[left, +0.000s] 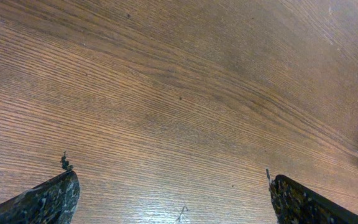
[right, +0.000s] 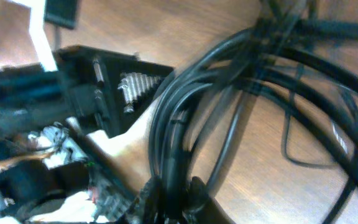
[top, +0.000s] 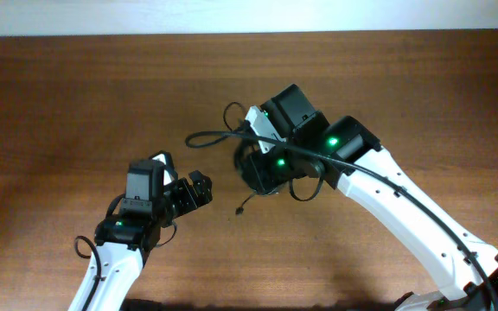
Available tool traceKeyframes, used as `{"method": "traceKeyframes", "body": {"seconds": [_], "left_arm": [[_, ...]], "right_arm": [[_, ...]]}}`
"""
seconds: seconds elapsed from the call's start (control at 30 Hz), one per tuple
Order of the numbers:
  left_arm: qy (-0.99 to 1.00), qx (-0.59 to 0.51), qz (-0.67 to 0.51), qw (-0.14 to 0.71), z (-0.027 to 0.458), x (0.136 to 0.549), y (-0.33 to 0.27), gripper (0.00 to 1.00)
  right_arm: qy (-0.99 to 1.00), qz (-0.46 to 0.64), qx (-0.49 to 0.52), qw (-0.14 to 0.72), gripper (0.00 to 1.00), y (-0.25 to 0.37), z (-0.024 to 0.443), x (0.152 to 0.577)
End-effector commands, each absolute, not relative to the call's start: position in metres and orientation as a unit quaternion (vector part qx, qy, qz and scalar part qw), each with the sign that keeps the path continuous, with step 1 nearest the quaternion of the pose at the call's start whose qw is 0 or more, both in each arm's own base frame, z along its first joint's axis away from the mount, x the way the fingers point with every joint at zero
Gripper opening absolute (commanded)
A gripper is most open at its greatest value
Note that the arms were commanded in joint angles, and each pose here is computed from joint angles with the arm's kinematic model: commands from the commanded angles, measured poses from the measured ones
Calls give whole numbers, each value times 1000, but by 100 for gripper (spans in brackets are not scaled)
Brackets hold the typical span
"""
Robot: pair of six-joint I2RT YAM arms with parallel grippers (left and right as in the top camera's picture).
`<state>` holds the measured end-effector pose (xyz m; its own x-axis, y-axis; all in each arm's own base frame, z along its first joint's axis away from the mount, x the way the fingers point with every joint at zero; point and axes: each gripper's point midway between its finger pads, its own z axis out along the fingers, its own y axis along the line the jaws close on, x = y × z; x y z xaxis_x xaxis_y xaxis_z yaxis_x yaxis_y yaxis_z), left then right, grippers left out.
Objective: Untangle cables
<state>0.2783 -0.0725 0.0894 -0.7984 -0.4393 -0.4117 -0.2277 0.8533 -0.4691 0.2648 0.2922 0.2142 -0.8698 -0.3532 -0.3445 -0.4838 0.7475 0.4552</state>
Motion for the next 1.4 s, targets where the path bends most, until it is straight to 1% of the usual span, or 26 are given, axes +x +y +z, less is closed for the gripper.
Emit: {"method": "traceKeyframes", "body": {"seconds": [0.0,0.03,0.07,0.17,0.23,0.27,0.3,0.33,0.4,0.47,0.5,0.57,0.6,0.67,0.73,0.77,0.9,0.97,1.07,1.1,1.13,1.17,1.27,1.3,1.33,1.37], "left_arm": [[926,-182,-206,259,89,278,-73,99],[926,-182,-206,259,89,278,-73,99],[926,-182,-206,260,89,278,-73,99],[926,-182,-206,260,89,278,-73,99],[926,-182,-206,260,89,278,-73,99],[926,-182,-206,260,89,278,-73,99],[926,-181,-210,258,89,278,-75,99],[927,-180,-212,253,89,276,-76,99],[926,-170,-238,238,90,272,-86,99],[926,-167,-247,233,90,270,-89,99],[926,-170,-240,236,90,271,-87,99],[926,-171,-236,239,89,272,-85,99],[926,-171,-236,239,90,272,-85,99],[926,-171,-236,239,90,272,-85,99],[926,-171,-236,239,90,272,-85,99],[926,-171,-236,239,90,272,-85,99],[926,-171,-236,239,90,272,-85,99],[926,-171,-238,238,90,272,-86,99],[925,-165,-252,232,91,270,-91,99],[924,-160,-265,226,93,268,-96,99],[923,-155,-279,216,93,265,-101,99],[925,-155,-282,202,91,259,-103,100],[930,-157,-301,142,84,235,-112,62],[929,-157,-310,124,83,228,-115,54],[930,-159,-311,112,81,223,-116,37],[931,-161,-310,104,80,220,-116,34]], "right_arm": [[930,267,-218,128,28,288,219,266],[930,267,-218,125,39,288,219,265],[931,265,-219,121,41,287,217,263],[933,262,-222,111,42,284,215,259],[911,296,-270,102,41,294,221,248],[911,290,-275,107,43,292,220,249],[923,250,-264,125,62,282,214,260],[938,219,-235,131,68,272,209,267],[957,183,-185,132,70,258,204,273],[963,157,-175,129,70,249,196,274],[968,145,-173,112,70,244,185,268],[980,129,-145,46,70,231,138,244],[980,138,-141,29,64,231,122,236],[971,185,-147,18,59,245,96,228],[958,241,-156,9,58,260,75,218],[954,256,-159,9,58,263,72,216],[941,288,-171,54,59,272,47,223],[942,293,-154,47,57,274,35,223],[932,321,-163,34,44,288,26,221],[932,321,-164,32,34,291,20,222],[930,330,-164,22,13,294,16,220],[930,331,-162,25,4,294,16,222],[913,375,-154,27,4,297,34,233],[906,396,-149,24,4,296,40,236],[898,417,-139,20,4,293,46,242],[890,435,-134,18,4,291,52,245]]}}
